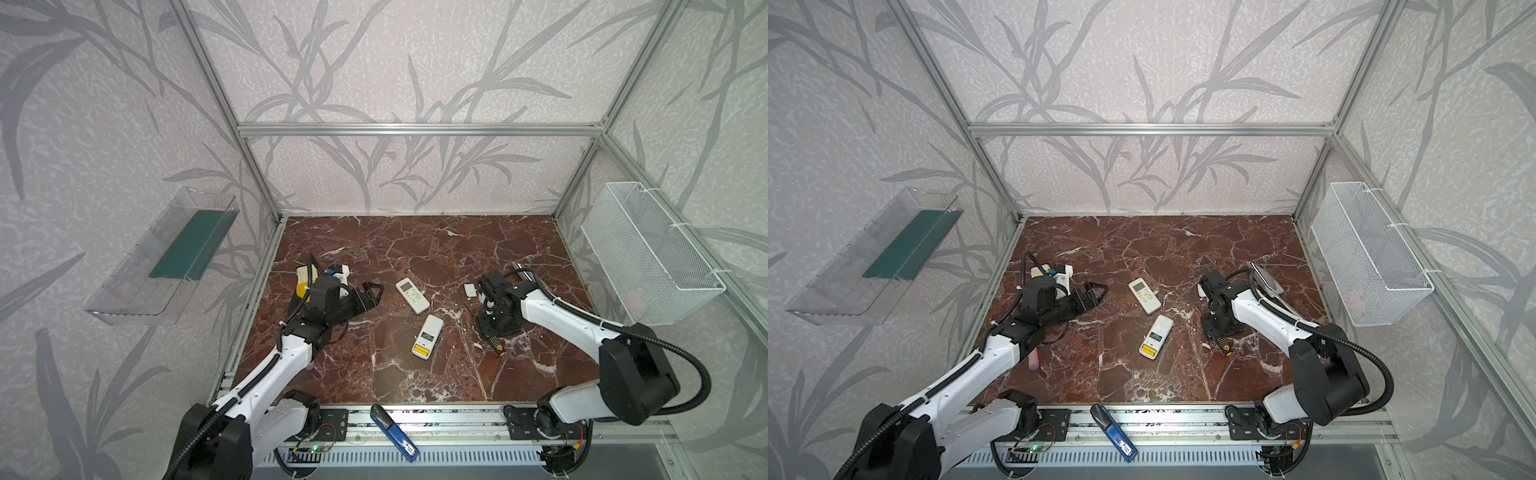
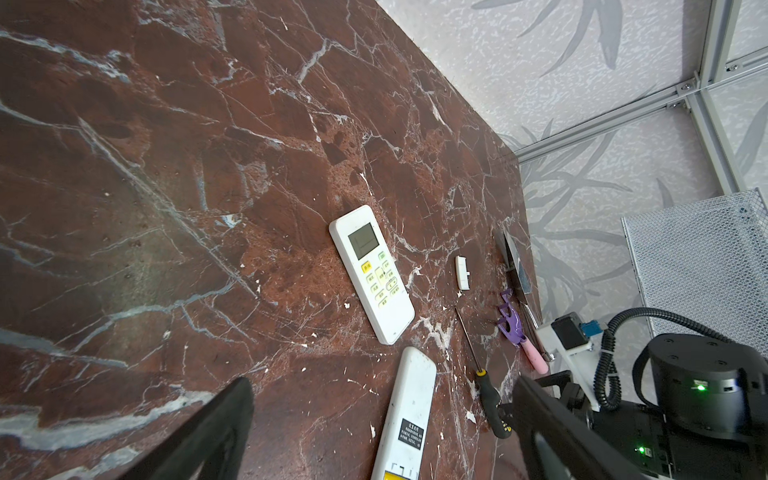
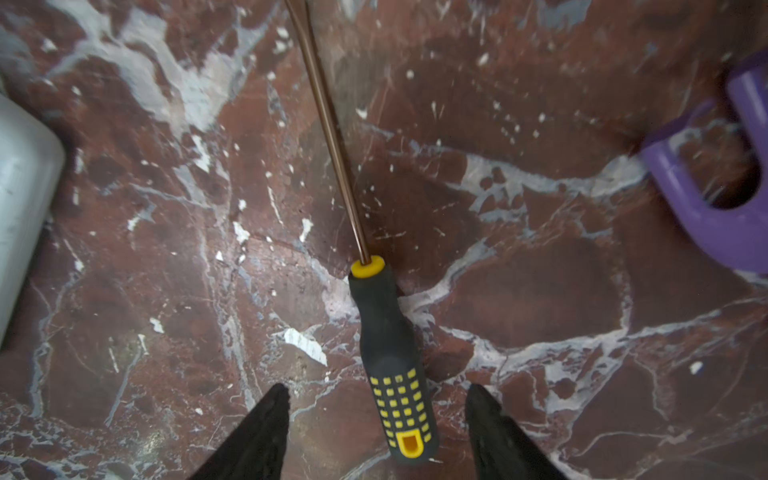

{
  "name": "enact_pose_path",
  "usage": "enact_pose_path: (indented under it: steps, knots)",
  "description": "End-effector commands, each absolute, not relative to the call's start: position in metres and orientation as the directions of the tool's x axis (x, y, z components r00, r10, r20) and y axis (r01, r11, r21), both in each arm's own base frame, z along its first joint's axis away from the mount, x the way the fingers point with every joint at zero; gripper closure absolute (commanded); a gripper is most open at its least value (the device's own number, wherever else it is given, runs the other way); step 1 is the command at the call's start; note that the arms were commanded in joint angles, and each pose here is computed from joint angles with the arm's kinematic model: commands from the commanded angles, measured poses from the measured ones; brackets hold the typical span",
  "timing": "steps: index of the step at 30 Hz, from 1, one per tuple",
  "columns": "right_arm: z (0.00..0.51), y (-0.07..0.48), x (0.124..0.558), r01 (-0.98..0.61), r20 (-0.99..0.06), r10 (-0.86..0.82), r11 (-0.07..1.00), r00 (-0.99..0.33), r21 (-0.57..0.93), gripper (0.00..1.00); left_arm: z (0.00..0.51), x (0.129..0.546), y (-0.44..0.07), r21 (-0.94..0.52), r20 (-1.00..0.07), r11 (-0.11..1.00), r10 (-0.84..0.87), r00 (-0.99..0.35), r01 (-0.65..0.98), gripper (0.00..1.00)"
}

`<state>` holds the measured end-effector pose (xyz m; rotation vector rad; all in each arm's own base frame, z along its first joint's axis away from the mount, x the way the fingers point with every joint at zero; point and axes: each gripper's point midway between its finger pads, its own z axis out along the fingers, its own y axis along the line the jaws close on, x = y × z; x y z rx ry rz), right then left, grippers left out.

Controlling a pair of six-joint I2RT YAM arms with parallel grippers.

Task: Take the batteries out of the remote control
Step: 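Open the right gripper and grasp the black-and-yellow screwdriver, then lift the screwdriver with the right gripper and move it over the remote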

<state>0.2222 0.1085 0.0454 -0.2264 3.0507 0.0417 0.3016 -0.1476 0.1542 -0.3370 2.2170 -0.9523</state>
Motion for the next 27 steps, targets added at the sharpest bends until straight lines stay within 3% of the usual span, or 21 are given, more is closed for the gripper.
enact_pose_path:
  steps: [1,5,14,27]
  knots:
    - [0.042,0.105,0.213,-0.062,-0.077,-0.059,0.997,-0.995,0.041,0.33,0.171,0.308,-0.151,-0.719,-0.53,0.69,-0.466,-0.708,0.084,0.03]
    - [0.031,0.105,0.207,-0.04,-0.07,-0.036,0.997,-0.997,0.058,0.35,0.172,0.308,-0.152,-0.725,-0.527,0.683,-0.47,-0.708,0.087,0.03]
    - [0.016,0.108,0.202,-0.044,-0.049,-0.04,0.996,-0.998,0.079,0.5,0.173,0.31,-0.153,-0.739,-0.517,0.669,-0.484,-0.706,0.082,0.03]
    - [0.007,0.111,0.194,-0.078,-0.03,-0.076,0.993,-0.997,0.092,0.89,0.171,0.309,-0.153,-0.728,-0.514,0.682,-0.47,-0.717,0.075,0.01]
